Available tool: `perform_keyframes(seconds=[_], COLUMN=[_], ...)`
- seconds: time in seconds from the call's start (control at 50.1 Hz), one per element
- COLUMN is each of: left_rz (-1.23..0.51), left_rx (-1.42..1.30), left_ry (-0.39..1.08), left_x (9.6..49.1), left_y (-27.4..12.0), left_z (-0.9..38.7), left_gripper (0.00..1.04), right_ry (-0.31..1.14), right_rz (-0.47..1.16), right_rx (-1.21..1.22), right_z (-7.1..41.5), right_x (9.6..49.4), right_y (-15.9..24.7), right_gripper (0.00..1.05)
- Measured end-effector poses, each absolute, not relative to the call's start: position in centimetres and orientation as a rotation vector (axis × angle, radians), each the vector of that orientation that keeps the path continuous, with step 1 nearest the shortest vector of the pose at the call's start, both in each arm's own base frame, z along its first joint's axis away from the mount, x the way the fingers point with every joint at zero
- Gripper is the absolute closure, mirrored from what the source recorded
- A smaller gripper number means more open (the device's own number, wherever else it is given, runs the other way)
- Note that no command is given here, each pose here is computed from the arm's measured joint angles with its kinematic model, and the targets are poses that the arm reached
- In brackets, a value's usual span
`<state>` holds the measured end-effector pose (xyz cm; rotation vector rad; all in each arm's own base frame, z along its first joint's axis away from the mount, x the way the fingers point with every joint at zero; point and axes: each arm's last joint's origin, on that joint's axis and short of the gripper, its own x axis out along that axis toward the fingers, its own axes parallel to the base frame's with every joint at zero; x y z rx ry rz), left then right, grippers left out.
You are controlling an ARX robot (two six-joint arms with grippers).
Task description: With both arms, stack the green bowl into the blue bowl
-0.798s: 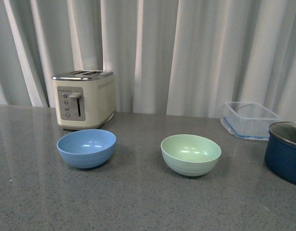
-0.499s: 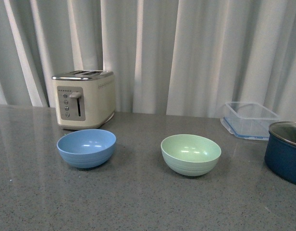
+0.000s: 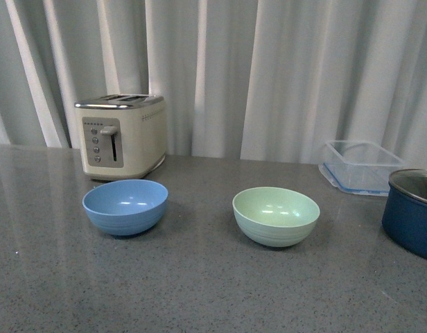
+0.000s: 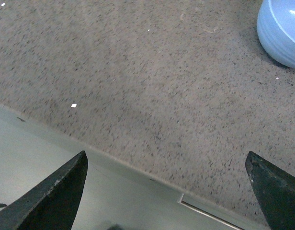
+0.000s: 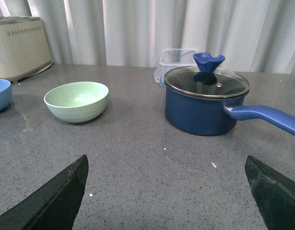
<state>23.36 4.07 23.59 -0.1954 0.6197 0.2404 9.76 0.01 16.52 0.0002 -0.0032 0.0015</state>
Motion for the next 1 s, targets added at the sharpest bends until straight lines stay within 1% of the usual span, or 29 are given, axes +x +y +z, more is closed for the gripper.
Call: perform_keyframes(seconds=[0.14,0.259,0.499,0.738,0.998], left_rz=[0.201,0.189,0.173,0.150,0.152], left_rx=[-0.125,-0.106,-0.109,-0.132,-0.140], left_ry=[0.635,0.628,0.614,0.629,0.646], left_x=[28.4,32.1,37.9,41.8,44.0], left_y=[4.5,4.3,3.1,1.0,-0.1], left_z=[24.8,24.9,23.9,22.6,21.4], left_gripper=[0.07,0.07,0.07,0.07,0.07], right_ry=[-0.003,-0.003,-0.003,-0.003,-0.003], right_rz=[0.002,0.002,0.002,0.002,0.002], right_rx=[0.001,0.000,0.000,0.001,0.001], right_z=[16.5,16.5,16.5,16.5,16.5], right_x=[9.8,9.8,9.8,9.8,9.8], right_y=[0.0,0.0,0.0,0.0,0.0], right_gripper=[0.10,0.10,0.10,0.10,0.10])
